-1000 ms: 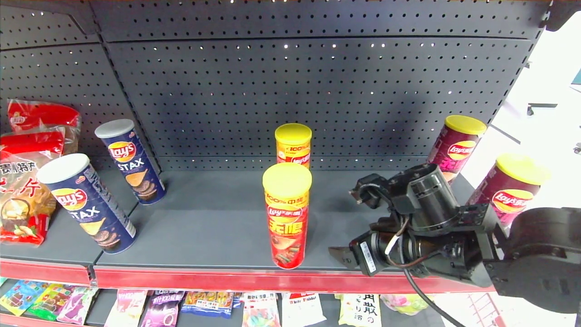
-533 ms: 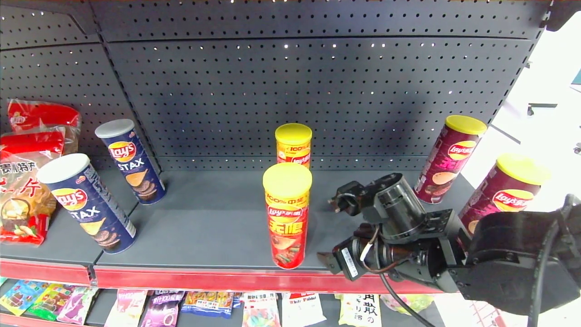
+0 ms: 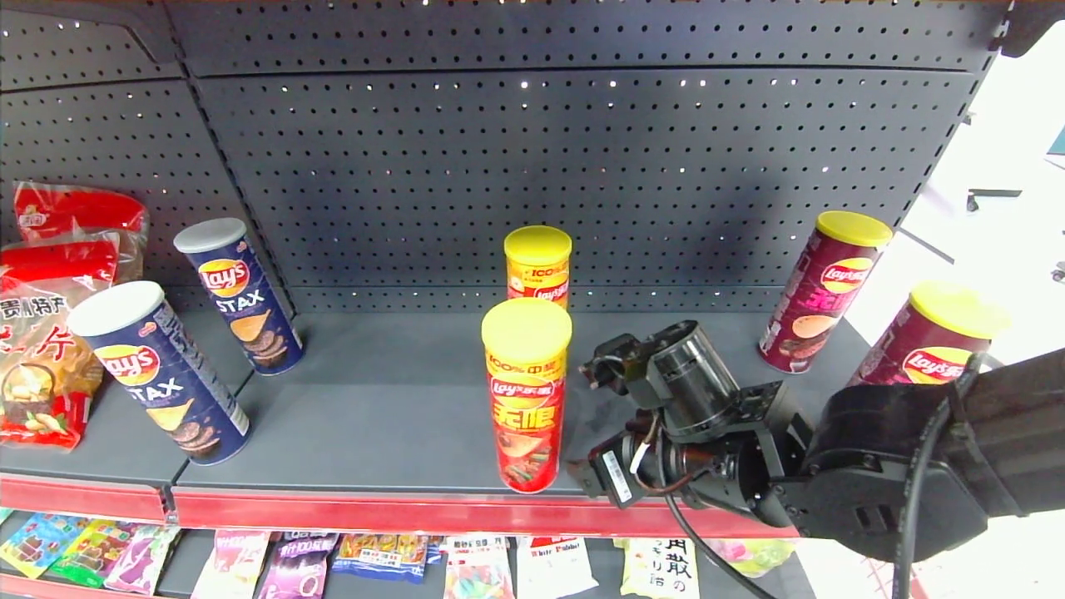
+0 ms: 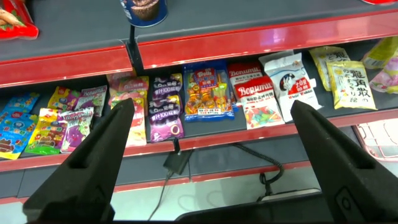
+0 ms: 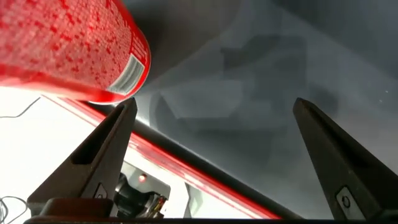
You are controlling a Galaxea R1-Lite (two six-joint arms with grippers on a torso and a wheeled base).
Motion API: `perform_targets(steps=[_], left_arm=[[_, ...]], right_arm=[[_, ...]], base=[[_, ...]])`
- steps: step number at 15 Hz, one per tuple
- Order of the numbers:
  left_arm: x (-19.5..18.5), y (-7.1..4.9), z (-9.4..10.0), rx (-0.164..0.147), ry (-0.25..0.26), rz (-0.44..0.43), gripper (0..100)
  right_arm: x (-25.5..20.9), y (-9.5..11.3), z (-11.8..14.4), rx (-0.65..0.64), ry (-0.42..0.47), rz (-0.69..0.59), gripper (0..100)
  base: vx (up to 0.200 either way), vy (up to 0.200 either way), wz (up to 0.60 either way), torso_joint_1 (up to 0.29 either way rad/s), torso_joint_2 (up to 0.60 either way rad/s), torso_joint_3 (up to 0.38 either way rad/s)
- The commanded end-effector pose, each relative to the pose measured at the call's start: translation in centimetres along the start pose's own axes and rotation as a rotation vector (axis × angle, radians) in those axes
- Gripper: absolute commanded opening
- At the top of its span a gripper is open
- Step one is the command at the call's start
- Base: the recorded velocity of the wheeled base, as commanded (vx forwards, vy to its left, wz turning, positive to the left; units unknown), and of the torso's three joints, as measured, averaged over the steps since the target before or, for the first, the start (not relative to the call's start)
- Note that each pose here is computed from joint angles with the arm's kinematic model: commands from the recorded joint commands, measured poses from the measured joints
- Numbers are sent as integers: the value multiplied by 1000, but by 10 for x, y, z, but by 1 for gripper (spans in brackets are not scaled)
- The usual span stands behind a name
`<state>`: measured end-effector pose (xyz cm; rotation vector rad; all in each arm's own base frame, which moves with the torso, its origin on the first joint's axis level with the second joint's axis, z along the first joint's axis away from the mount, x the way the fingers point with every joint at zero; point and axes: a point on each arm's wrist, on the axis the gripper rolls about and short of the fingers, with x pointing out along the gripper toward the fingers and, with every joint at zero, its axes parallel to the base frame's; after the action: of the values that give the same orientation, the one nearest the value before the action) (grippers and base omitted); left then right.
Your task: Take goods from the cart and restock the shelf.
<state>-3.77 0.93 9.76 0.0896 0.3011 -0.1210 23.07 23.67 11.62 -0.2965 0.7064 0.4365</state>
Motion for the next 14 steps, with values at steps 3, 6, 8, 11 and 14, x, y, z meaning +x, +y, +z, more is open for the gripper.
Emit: perform_targets(steps=[3, 6, 8, 11, 14], left_arm=[[0, 0, 0, 0, 2, 0, 100], [0, 0, 0, -2, 2, 1, 100], [0, 0, 0, -1, 2, 0, 100], [0, 0, 0, -1, 2, 0, 100], [0, 0, 0, -2, 2, 1, 100]], right_arm=[[6, 2, 2, -1, 2, 0, 100], [8, 4, 5, -1, -5, 3, 100], [10, 5, 5, -4, -1, 4, 100], [10, 9, 5, -11, -3, 12, 100], [11, 10, 6, -12, -4, 13, 100]], base=[[0, 0, 0, 0, 0, 0], [0, 0, 0, 0, 0, 0], [0, 0, 0, 0, 0, 0], [0, 0, 0, 0, 0, 0], [0, 0, 0, 0, 0, 0]])
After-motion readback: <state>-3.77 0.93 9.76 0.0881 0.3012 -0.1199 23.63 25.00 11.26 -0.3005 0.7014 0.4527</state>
